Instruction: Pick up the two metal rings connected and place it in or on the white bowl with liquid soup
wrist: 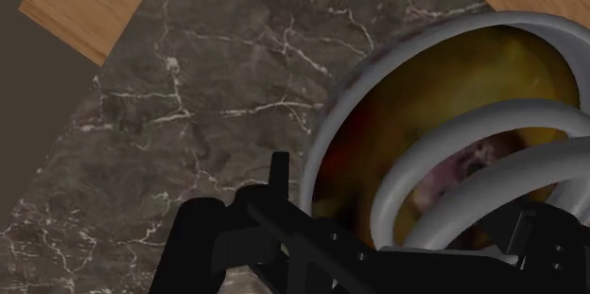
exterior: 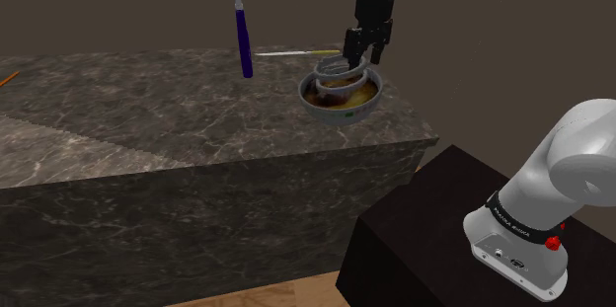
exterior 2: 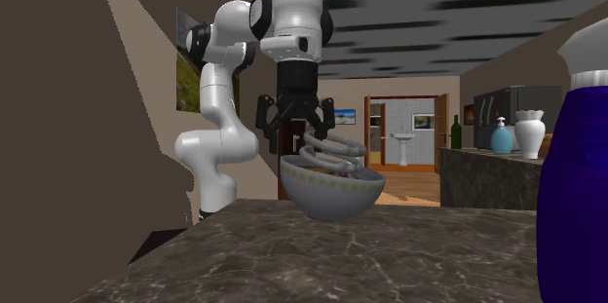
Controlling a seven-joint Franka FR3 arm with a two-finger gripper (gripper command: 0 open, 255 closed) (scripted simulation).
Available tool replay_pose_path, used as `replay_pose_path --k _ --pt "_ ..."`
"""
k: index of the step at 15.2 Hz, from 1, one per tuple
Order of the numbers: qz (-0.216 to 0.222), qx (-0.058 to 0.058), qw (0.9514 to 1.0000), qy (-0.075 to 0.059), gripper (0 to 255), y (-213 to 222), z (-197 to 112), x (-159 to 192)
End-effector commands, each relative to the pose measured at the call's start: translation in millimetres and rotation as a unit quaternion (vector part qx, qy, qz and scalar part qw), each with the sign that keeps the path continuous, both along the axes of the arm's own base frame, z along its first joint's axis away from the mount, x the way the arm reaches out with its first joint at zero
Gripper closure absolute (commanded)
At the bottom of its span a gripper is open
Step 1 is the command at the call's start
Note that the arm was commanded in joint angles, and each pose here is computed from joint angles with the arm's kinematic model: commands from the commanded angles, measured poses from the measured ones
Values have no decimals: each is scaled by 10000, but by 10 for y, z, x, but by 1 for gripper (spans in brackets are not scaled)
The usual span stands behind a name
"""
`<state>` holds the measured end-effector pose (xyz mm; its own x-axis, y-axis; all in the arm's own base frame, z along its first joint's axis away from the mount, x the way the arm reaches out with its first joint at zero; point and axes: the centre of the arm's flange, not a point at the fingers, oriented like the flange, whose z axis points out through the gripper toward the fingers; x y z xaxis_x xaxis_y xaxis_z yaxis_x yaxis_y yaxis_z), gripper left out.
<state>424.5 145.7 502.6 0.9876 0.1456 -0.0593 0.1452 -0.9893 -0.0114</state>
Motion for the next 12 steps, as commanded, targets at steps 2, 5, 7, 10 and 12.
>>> replay_pose_path --k 2,5,7,10,12 --pt "1 0 10000 2 0 -3 123 0" --pt "1 0 10000 2 0 -4 490 22" --pt "1 0 10000 2 0 -5 490 22" --pt "1 0 10000 2 0 -4 490 22" --pt "1 0 10000 2 0 -4 490 22"
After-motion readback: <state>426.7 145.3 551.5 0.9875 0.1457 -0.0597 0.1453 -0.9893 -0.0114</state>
